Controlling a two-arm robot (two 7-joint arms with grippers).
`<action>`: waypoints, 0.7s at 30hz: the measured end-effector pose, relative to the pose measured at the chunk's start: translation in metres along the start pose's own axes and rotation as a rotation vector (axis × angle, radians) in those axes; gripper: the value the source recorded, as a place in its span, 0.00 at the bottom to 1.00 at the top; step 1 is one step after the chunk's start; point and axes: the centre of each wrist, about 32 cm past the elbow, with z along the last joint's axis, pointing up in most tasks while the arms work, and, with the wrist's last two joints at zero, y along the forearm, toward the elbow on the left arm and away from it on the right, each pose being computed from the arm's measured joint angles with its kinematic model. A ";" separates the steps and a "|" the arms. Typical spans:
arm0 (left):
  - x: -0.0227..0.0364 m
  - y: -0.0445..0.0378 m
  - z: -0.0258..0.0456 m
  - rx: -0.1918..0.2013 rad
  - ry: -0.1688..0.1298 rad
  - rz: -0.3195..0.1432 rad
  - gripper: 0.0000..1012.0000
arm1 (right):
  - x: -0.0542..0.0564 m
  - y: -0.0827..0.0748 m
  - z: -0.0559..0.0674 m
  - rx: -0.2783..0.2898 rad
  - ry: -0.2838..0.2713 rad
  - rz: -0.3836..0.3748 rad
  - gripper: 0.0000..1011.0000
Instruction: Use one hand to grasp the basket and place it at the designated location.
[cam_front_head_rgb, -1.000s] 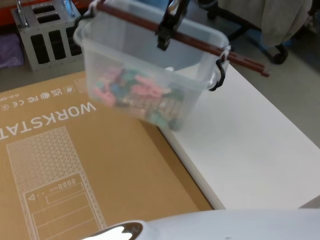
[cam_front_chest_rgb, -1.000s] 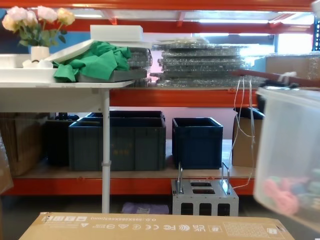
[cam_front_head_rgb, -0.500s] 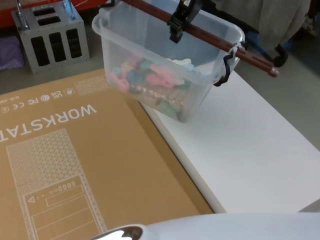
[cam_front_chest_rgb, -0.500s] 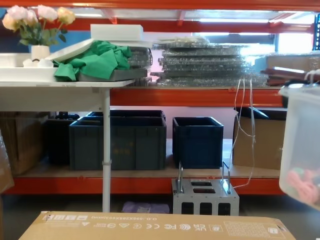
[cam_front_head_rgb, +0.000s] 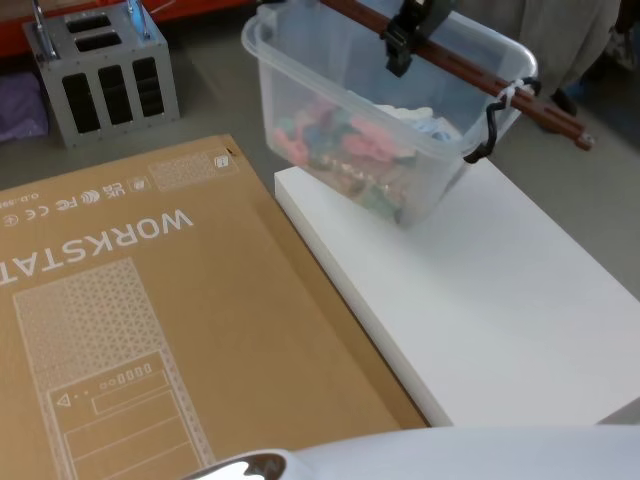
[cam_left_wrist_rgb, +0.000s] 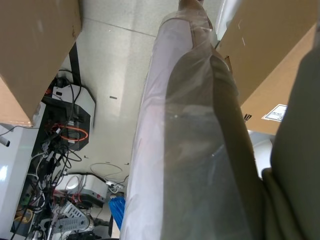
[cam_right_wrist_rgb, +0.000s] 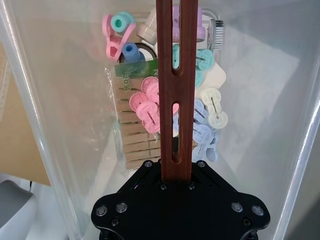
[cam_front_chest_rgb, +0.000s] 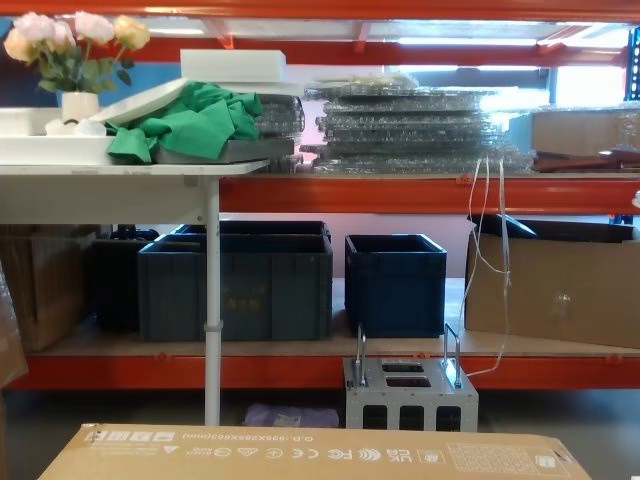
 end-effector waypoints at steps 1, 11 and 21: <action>0.0000 0.0000 0.0001 0.000 0.000 0.000 0.00 | -0.001 0.000 -0.002 -0.002 0.008 0.001 0.00; 0.0000 0.0000 -0.0001 0.000 0.000 0.000 0.00 | -0.012 0.007 -0.035 -0.045 0.142 0.031 0.00; 0.0000 0.0000 0.0000 0.000 0.000 0.000 0.00 | -0.015 0.010 -0.046 -0.052 0.186 0.042 0.00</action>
